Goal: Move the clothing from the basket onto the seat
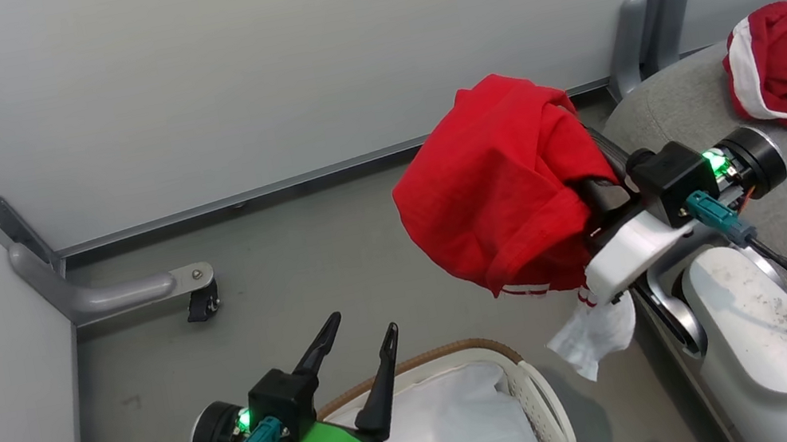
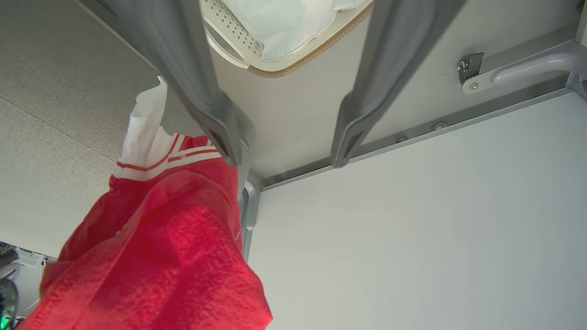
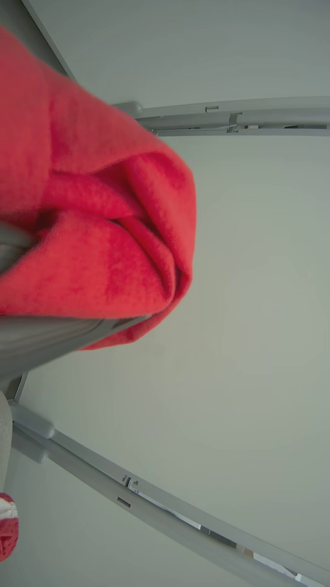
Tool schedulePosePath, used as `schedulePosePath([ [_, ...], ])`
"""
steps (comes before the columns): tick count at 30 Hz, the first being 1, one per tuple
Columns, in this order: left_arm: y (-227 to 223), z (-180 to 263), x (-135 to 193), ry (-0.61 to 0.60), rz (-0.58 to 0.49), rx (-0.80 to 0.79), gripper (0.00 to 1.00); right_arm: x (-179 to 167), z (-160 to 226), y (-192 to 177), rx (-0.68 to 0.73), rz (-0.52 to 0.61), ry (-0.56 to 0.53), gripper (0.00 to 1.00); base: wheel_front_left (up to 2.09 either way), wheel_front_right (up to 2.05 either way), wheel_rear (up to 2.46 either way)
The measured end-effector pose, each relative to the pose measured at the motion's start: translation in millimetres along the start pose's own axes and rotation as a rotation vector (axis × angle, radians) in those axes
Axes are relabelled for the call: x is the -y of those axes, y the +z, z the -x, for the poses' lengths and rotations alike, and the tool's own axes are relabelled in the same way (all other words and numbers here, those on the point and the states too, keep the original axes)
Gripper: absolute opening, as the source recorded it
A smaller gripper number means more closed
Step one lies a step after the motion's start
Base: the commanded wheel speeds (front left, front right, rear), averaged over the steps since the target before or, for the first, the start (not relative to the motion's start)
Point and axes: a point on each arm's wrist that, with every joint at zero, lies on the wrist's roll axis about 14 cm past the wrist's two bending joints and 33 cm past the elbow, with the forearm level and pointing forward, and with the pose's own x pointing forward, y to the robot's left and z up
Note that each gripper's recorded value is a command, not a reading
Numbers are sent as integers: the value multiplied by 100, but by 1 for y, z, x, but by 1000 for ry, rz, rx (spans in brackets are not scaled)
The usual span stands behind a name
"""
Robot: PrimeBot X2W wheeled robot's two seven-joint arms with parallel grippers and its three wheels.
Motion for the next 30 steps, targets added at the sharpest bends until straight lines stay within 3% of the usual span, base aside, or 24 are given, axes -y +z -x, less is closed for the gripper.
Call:
schedulePosePath([
  [9,0,-13,18,-56,-12,6,100,19,14,-9,-34,10,-54,0,0,0,0],
  [30,-24,-72,113,-423,26,-47,100,127,82,-23,-138,113,-357,0,0,0,0],
])
